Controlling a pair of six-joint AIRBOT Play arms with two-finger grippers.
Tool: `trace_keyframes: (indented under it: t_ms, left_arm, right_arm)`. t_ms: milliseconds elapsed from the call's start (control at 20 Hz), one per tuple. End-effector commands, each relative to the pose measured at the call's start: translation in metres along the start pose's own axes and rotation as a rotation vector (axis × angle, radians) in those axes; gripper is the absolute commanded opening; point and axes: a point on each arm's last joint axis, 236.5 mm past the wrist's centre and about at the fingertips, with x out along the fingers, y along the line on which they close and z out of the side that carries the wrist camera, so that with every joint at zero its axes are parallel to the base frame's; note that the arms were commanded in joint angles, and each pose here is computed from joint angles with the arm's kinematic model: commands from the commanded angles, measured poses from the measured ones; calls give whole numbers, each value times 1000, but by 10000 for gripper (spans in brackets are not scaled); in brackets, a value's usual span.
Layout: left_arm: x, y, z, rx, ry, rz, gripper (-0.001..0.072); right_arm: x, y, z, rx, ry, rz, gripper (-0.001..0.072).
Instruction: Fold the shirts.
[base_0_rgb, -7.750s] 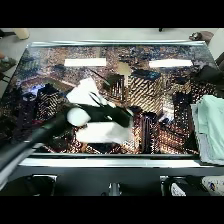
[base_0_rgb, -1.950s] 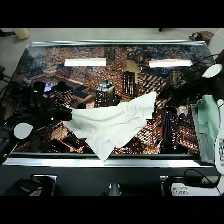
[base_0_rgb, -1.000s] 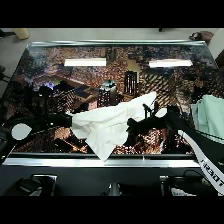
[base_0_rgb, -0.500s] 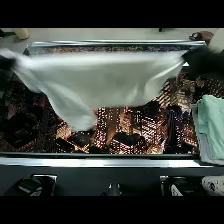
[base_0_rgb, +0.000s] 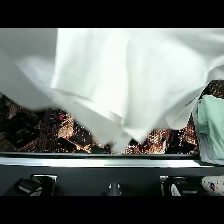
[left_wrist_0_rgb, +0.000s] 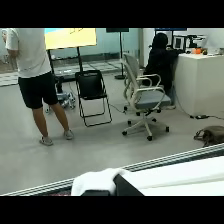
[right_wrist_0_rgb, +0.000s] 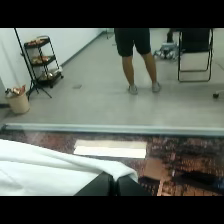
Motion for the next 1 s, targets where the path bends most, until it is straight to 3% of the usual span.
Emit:
trace_keyframes:
  t_ms: [0,200,400,600,650,700,750,800,850,950]
  left_arm:
    - [63,5,-51,44,155,43,23]
    - [172,-2,-226,90,572,39,24]
    - [231,-9,-387,50,901,49,24]
    - [235,-53,-496,-153,1144,-22,27]
    - [229,-70,-512,-232,1201,-50,62]
    - [223,-82,-520,-285,1247,-78,181]
    - [215,-84,-522,-306,1288,-88,377]
    - [208,-77,-518,-304,1318,-86,537]
    - [199,-65,-510,-283,1350,-96,561]
    - [169,-23,-489,-289,1410,-76,560]
  right_arm:
    - [46,-58,-64,-19,290,-178,20]
    - [145,-106,-193,50,748,-224,20]
    - [255,-133,-296,211,867,-218,21]
    - [297,-115,-385,504,1008,-181,21]
    - [303,-103,-399,561,1035,-145,21]
    - [308,-94,-404,598,1038,-120,22]
    - [314,-93,-402,605,1016,-114,83]
    - [312,-93,-394,595,1011,-105,307]
    - [304,-98,-384,563,1021,-86,451]
    - [267,-121,-372,485,1103,-59,468]
